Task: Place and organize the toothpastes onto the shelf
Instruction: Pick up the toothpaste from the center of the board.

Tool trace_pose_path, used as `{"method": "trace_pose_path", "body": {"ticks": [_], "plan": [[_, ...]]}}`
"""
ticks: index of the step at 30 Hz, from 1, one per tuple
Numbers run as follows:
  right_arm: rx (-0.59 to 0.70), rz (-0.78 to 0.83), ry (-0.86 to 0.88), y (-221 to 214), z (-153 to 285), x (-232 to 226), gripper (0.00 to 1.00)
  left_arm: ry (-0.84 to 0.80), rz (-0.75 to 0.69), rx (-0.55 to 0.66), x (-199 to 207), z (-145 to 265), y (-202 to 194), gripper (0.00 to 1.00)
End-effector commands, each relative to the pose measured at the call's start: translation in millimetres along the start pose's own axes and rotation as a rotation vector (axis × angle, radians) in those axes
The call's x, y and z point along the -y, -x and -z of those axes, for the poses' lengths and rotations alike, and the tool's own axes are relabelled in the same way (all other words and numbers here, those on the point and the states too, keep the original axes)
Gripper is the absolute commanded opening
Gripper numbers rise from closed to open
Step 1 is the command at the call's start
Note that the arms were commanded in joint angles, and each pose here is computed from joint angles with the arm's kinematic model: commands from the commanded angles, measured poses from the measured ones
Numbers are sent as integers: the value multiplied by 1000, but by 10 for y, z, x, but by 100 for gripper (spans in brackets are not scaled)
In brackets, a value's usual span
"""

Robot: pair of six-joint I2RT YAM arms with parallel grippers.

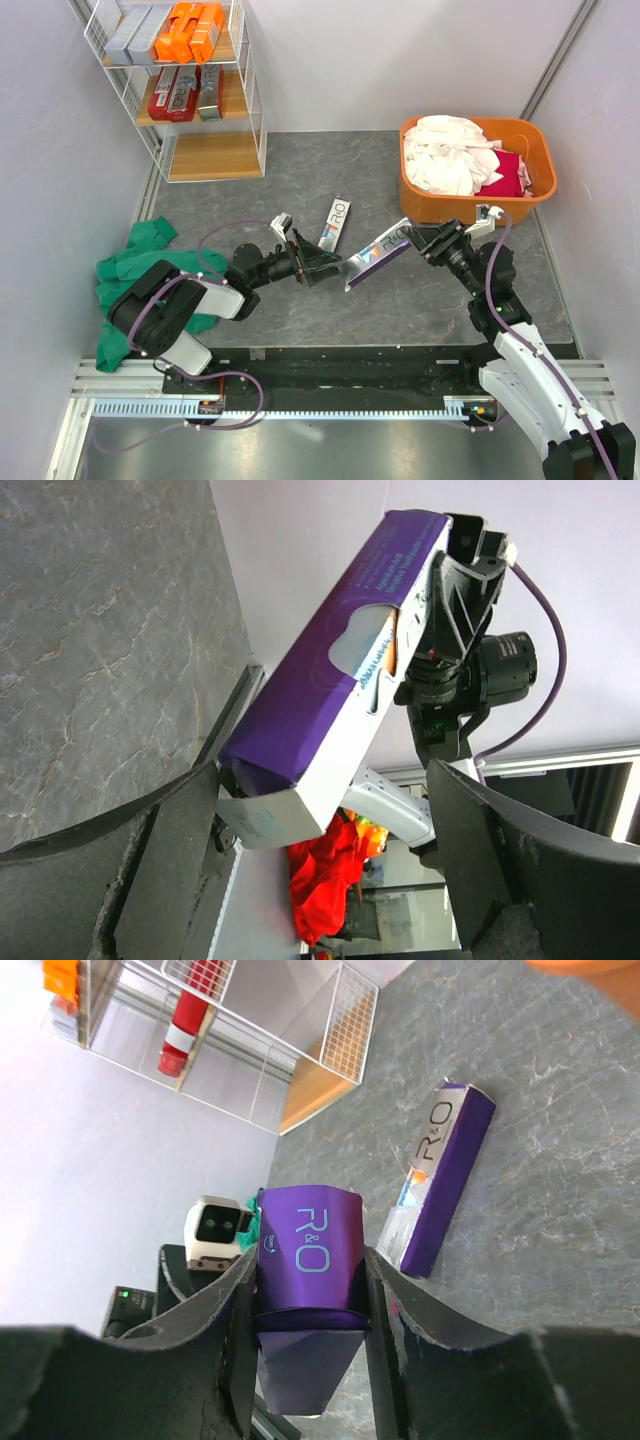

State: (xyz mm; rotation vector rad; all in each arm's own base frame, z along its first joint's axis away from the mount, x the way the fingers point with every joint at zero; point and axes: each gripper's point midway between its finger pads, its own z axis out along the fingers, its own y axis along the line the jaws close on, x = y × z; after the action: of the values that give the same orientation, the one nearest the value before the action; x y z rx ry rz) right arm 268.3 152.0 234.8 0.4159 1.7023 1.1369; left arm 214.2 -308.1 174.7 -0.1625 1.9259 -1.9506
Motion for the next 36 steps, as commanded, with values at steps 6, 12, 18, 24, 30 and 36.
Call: {"method": "trace_pose_path", "body": {"ticks": [6,12,18,24,30,36], "plan": [[156,-32,157,412,83,-528,42,-132,30,-105,250,-307,-189,87],[168,-45,161,425,98,-524,42,-237,65,-125,366,-388,-278,79],[156,-65,158,382,91,-482,42,-300,-34,-96,595,-379,-281,79],[142,-128,185,309,107,-459,42,-346,-95,-73,766,-364,-251,80],[129,-159,168,229,140,-360,42,-374,-111,-60,875,-374,-215,74],[147,-165,125,216,171,-249,42,-379,-107,-70,900,-357,-232,65]]}}
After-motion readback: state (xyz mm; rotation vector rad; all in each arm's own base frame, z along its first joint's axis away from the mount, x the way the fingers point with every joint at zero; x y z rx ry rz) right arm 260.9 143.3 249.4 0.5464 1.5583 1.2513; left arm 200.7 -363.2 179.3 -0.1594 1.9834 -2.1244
